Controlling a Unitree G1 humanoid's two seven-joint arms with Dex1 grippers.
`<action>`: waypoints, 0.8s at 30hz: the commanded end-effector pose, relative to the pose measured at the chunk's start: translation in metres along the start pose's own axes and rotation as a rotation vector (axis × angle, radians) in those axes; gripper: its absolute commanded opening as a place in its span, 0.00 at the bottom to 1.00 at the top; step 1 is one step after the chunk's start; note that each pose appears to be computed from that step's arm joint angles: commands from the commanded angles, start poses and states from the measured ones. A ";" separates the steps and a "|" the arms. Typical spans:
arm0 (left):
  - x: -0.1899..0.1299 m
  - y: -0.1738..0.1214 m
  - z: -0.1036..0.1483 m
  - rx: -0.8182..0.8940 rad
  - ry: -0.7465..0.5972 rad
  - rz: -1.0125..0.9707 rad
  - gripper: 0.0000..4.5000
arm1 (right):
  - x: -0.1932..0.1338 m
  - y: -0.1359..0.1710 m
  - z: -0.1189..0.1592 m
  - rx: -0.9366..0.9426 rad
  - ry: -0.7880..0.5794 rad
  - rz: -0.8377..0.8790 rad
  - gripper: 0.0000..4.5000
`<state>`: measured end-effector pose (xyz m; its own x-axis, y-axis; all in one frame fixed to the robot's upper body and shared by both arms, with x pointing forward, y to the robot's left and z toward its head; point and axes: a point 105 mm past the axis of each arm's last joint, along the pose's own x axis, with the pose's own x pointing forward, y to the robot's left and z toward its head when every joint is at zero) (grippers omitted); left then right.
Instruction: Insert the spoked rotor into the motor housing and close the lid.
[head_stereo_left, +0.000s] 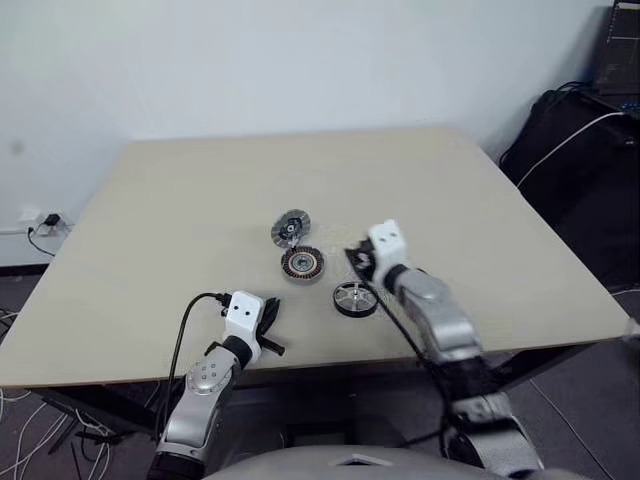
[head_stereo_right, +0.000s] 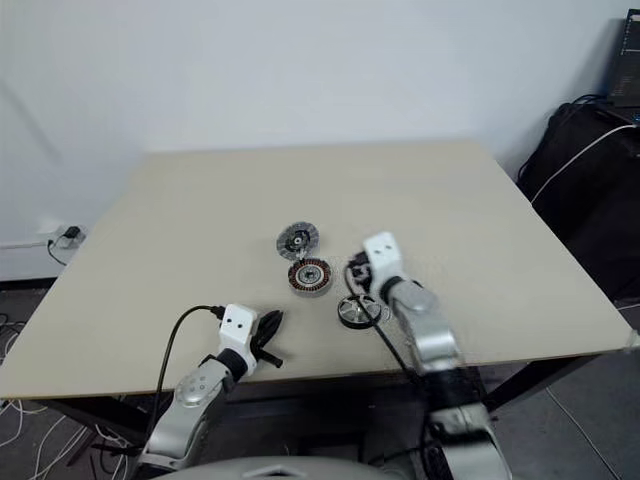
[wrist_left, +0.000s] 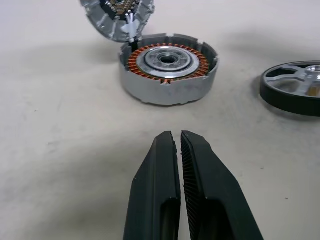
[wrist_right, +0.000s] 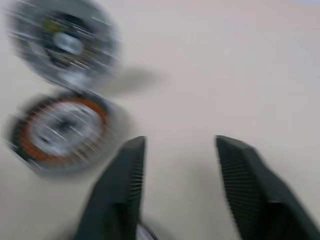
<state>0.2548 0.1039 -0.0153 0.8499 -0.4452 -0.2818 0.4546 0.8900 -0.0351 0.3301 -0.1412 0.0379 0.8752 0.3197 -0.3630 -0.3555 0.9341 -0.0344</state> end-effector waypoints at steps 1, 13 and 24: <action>0.003 -0.003 0.012 0.016 -0.035 -0.030 0.07 | -0.021 -0.006 0.013 0.045 -0.054 -0.026 0.81; 0.005 -0.007 0.010 0.019 -0.016 -0.069 0.07 | -0.059 0.009 -0.020 0.900 0.013 0.052 0.99; 0.005 -0.007 0.010 0.015 -0.015 -0.069 0.07 | -0.052 0.034 -0.028 1.232 0.073 0.213 0.99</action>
<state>0.2540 0.0967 -0.0171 0.8126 -0.4980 -0.3027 0.5089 0.8595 -0.0479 0.2579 -0.1560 0.0204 0.8068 0.4434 -0.3905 0.1336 0.5070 0.8515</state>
